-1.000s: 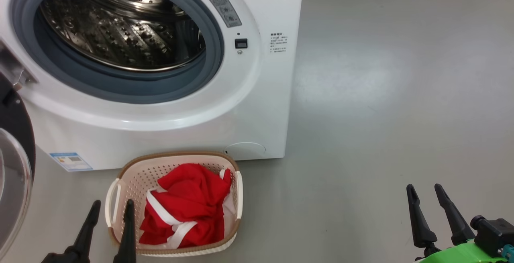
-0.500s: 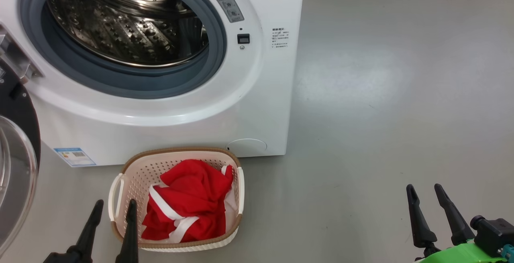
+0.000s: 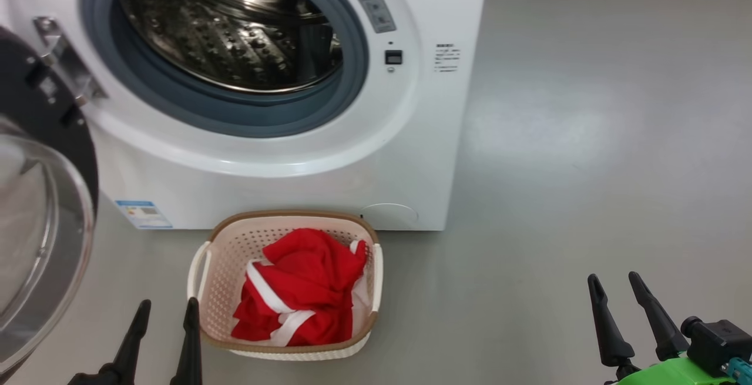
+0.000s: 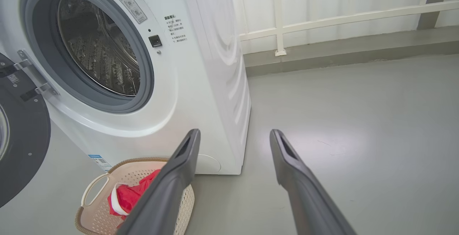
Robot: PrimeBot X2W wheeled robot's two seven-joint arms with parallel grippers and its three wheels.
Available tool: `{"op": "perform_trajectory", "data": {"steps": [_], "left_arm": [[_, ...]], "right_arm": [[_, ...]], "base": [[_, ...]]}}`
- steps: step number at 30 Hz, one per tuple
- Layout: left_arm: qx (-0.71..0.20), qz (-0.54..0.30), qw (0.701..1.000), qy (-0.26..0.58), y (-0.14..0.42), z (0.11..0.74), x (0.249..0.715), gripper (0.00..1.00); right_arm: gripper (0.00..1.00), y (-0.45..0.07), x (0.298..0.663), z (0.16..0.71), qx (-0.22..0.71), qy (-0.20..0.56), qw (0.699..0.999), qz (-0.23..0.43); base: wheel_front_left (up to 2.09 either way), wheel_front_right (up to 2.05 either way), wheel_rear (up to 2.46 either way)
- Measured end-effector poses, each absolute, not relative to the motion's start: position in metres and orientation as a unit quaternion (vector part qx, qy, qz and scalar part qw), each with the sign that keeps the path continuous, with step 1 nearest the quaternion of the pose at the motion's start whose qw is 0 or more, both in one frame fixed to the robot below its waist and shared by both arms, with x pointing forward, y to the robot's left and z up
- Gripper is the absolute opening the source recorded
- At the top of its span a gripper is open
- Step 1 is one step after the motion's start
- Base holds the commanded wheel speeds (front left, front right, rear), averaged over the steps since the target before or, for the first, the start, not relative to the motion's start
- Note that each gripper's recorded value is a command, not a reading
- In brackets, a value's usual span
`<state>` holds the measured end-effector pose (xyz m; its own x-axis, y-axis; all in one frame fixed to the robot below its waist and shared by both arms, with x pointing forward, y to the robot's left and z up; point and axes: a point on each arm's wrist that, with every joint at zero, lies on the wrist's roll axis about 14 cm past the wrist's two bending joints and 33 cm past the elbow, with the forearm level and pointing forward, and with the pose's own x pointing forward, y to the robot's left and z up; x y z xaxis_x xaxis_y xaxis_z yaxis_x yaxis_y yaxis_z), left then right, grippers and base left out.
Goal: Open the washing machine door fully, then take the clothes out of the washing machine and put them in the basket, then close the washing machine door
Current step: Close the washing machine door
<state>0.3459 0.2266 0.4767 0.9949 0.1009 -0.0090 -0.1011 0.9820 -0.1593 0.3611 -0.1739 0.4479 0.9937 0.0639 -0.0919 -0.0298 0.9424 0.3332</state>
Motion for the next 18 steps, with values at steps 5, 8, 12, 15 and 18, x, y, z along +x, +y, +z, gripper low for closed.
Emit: {"op": "perform_trajectory", "data": {"steps": [5,8,12,15,18], "left_arm": [[-0.080,0.081,0.993,-0.003,0.244,0.478,0.332,1.00],[-0.079,0.101,0.992,-0.005,0.255,0.479,0.321,1.00],[-0.080,0.133,0.988,-0.006,0.271,0.478,0.303,1.00],[-0.085,0.164,0.983,0.002,0.283,0.472,0.282,1.00],[-0.091,0.192,0.977,0.001,0.293,0.471,0.265,1.00]], "right_arm": [[1.00,-0.153,0.369,0.447,0.161,0.058,0.983,0.063],[1.00,-0.136,0.375,0.446,0.160,0.063,0.981,0.089],[1.00,-0.112,0.380,0.445,0.156,0.071,0.977,0.128],[1.00,-0.094,0.384,0.445,0.157,0.074,0.973,0.153],[1.00,-0.076,0.387,0.446,0.157,0.077,0.968,0.178]], "base": [[0.00,0.00,0.00],[0.00,0.00,0.00],[0.00,0.00,0.00],[0.00,0.00,0.00],[0.00,0.00,0.00]]}}
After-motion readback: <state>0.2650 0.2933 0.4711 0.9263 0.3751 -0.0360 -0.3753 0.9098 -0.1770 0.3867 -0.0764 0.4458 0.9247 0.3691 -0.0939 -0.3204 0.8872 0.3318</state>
